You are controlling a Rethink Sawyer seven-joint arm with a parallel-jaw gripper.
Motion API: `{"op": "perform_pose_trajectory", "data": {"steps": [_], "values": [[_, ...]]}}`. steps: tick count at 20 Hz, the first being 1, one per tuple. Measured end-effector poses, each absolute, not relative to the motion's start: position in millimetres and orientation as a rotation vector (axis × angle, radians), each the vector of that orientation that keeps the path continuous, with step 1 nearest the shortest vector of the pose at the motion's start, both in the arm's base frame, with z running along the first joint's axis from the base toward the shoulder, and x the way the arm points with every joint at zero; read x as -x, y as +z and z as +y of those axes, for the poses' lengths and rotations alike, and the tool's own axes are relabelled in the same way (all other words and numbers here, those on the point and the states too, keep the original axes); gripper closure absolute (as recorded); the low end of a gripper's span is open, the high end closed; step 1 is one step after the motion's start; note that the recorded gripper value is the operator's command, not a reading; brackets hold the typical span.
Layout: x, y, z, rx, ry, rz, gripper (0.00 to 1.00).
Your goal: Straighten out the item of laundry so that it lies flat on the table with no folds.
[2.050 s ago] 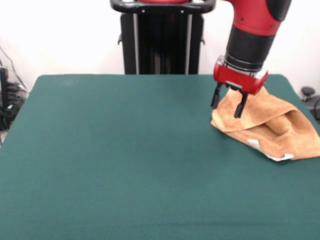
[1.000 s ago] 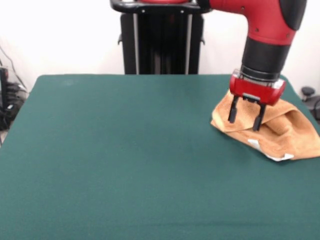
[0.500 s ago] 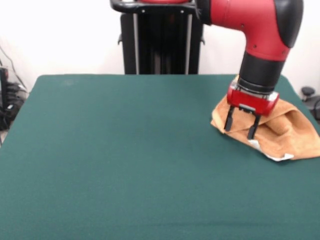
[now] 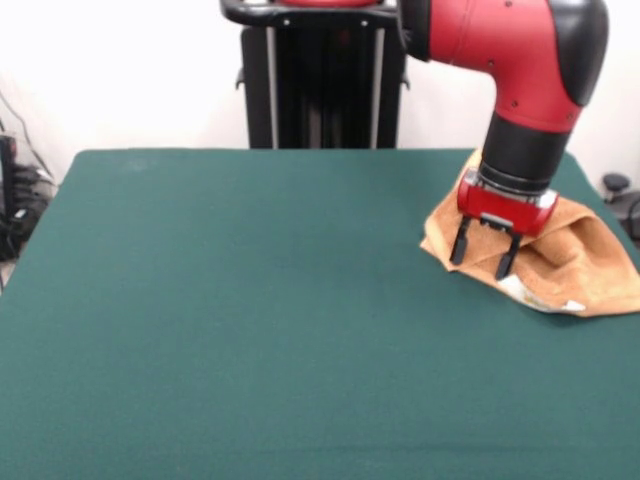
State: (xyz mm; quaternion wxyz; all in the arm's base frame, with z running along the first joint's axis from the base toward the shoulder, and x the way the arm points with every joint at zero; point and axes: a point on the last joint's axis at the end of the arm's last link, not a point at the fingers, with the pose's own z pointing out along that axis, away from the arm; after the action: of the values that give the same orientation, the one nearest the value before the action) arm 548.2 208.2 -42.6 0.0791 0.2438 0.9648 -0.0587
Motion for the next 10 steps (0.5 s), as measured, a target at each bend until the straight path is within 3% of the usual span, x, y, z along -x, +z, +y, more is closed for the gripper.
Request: {"op": "perform_pose_trajectory", "data": {"steps": [10], "values": [[-547.8,-42.9,208.2,-0.727,-0.179,2.887,0.0]]}}
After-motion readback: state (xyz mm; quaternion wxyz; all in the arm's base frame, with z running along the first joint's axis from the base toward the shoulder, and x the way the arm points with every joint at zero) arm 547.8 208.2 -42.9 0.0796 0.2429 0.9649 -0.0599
